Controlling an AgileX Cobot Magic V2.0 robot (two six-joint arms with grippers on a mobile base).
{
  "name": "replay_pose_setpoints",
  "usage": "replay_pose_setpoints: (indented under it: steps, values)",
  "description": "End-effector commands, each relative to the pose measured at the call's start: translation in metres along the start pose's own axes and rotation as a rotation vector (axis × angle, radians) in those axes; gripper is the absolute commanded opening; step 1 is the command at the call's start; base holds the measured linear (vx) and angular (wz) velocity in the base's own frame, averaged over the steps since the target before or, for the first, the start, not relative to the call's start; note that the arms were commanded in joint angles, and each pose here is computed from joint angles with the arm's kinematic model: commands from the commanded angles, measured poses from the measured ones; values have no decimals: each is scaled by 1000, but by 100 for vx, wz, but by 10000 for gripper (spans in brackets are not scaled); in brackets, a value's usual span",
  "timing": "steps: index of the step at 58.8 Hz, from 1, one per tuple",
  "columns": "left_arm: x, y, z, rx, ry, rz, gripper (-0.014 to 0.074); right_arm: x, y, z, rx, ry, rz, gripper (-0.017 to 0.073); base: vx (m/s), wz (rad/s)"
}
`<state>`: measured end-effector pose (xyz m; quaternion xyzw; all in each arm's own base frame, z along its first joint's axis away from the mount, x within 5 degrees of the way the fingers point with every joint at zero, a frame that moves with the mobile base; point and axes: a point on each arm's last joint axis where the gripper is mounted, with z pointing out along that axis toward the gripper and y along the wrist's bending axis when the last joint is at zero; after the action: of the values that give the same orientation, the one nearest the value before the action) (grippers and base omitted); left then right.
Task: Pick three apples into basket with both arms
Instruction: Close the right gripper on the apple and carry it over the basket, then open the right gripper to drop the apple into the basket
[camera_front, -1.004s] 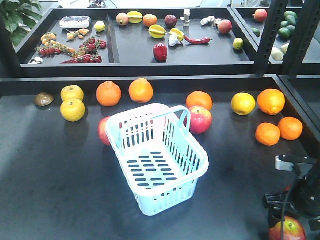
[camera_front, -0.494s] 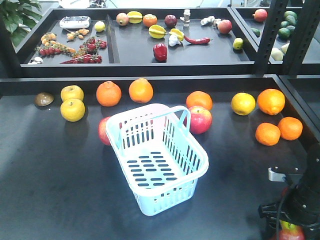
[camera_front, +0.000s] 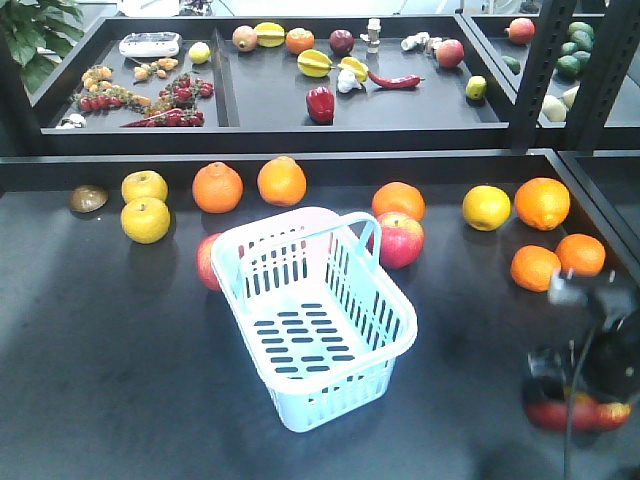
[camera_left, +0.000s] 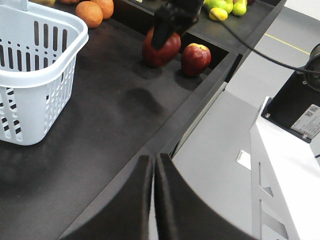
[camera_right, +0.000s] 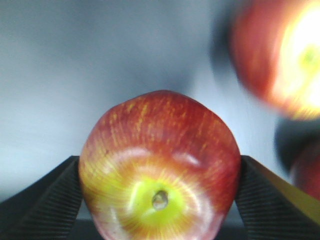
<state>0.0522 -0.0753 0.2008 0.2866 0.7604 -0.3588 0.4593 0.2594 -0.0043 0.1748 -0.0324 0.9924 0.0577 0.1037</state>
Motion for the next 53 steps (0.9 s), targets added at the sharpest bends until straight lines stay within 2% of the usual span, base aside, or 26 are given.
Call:
replay_pose_setpoints:
  steps: [1,6,14,17,22,24,31,36,40,48,53]
  values:
    - [-8,-1,-1,2,-23,-7,-6,-7,23,-44,-90,-212,-87,-7,0,0]
    - [-8,-1,-1,2,-23,-7,-6,-6,48,-68,-171,-347,-159,-5,0,0]
    - [-8,-1,-1,2,-23,-7,-6,-11,88,-82,-286,-516,-220,-2,0,0]
    - [-8,-1,-1,2,-23,-7,-6,-14,100,-80,-296,-554,-245,0,0,0]
    - [-8,-1,-1,2,-23,-7,-6,-22,113,-71,-306,-587,-230,13,0,0]
    - [-8,-1,-1,2,-23,-7,-6,-25,117,-68,-305,-594,-241,21,0,0]
    - [-8,-1,-1,2,-23,-7,-6,-42,140,-60,-321,-599,-345,76,0,0]
    - [-8,-1,-1,2,-23,-7,-6,-58,154,-53,-343,-578,-384,159,0,0]
    - [-8,-1,-1,2,-23,-7,-6,-68,159,-47,-366,-551,-378,254,0,0]
    - [-8,-1,-1,2,-23,-7,-6,-79,164,-32,-377,-507,-372,505,0,0]
    - [-8,-1,-1,2,-23,-7,-6,-81,164,-29,-371,-505,-376,606,0,0]
